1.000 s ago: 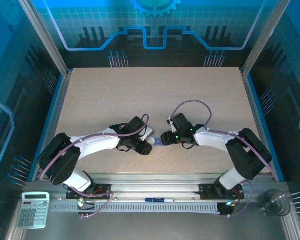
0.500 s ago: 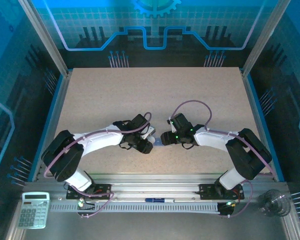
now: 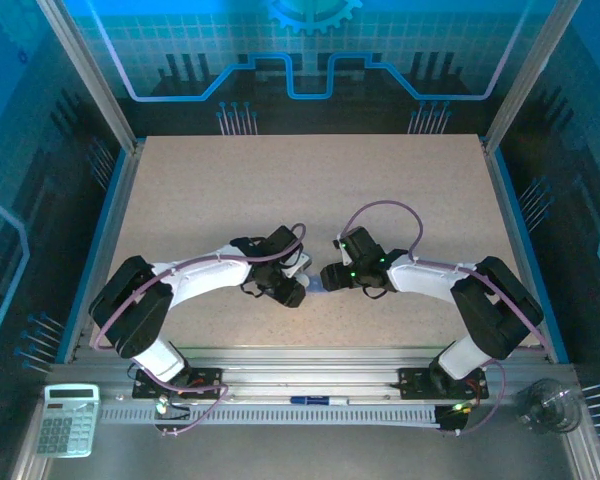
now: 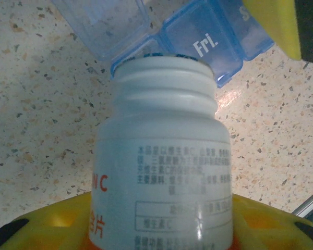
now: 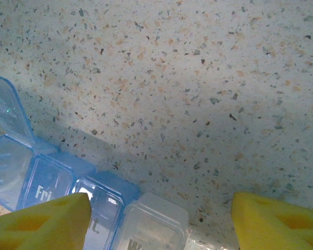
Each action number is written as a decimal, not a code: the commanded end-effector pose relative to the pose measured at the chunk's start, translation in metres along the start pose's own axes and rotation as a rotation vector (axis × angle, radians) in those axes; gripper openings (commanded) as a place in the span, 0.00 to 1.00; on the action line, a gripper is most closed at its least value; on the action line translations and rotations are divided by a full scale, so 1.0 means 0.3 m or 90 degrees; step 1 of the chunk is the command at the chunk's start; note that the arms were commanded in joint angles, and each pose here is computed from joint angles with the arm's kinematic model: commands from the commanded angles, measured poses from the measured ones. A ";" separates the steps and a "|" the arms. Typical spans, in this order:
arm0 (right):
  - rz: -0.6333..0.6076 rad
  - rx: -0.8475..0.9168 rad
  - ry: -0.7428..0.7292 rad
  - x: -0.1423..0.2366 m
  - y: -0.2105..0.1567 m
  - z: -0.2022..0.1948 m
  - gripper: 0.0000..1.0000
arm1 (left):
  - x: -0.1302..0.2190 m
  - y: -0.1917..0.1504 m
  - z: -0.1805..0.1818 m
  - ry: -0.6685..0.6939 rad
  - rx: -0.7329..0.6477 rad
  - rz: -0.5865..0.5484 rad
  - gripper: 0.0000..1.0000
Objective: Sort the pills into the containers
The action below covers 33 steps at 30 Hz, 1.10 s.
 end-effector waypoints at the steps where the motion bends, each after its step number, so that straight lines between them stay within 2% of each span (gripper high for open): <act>1: 0.014 0.000 -0.002 -0.018 -0.026 0.002 0.72 | 0.003 0.007 -0.006 0.003 -0.002 0.022 0.00; 33: 0.019 0.000 -0.005 -0.029 -0.036 -0.003 0.72 | 0.013 0.029 0.005 0.024 -0.025 0.076 0.00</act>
Point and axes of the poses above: each hand's point on the last joint's axis, 136 mm out from that joint toward the fingers, its own x axis back along the fingers, its own z axis along the line the jaws close on, y = z × x, the point moved 8 cm from there along x, back along the fingers, and after that the axes turned 15 degrees about -x, right-handed, at the moved point
